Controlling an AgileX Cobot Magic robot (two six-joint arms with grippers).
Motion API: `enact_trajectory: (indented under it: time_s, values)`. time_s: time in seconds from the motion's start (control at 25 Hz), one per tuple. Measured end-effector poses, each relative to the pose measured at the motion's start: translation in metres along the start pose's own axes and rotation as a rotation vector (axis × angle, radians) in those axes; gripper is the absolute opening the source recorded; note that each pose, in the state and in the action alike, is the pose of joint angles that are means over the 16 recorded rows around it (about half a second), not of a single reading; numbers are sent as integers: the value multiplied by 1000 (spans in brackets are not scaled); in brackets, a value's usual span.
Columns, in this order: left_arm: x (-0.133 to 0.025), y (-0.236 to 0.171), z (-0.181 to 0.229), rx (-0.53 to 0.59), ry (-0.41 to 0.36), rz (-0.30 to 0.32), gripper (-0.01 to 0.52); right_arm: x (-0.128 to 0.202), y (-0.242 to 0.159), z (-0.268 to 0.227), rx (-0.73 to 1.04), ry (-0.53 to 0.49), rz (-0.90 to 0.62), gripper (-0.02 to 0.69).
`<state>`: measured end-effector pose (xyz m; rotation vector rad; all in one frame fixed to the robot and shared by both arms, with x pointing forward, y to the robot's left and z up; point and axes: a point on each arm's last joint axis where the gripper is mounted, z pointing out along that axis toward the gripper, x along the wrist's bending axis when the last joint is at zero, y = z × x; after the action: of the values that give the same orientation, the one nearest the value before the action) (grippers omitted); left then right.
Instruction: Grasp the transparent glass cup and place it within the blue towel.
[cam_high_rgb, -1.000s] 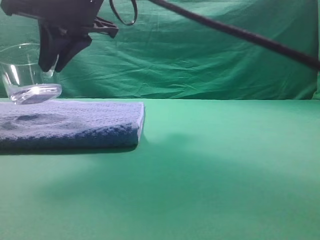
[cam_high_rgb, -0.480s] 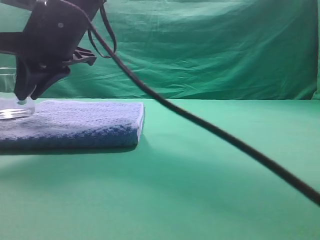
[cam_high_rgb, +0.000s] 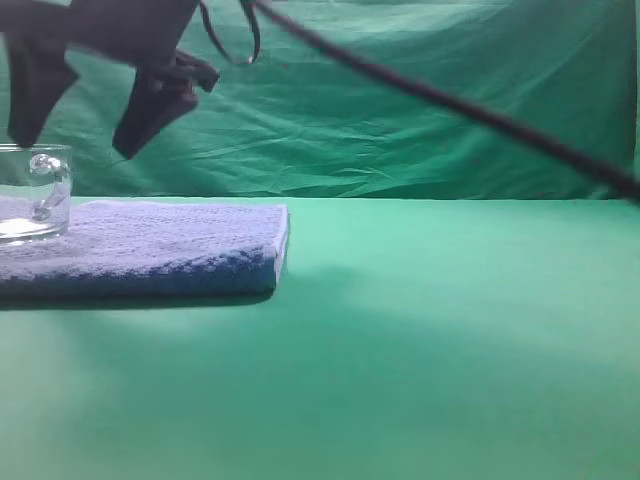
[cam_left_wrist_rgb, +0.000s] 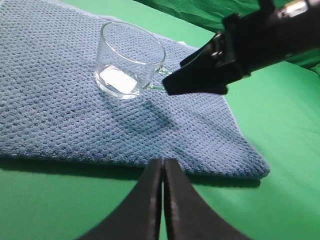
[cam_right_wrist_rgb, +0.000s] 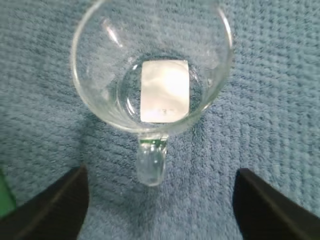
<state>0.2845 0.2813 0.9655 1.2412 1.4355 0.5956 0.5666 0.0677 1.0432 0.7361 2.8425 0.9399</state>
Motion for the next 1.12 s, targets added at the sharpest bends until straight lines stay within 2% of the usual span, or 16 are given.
enact_trajectory:
  time_s: [0.24,0.4,1.12]
  values:
    - [0,0,0,0,0,0,0,5,3,-66,18,6,11,94]
    - [0,0,0,0,0,0,0,9,1,-96,28,5,20,15]
    - [0,0,0,0,0,0,0,-2,-19,-138,20,-34,159,0]
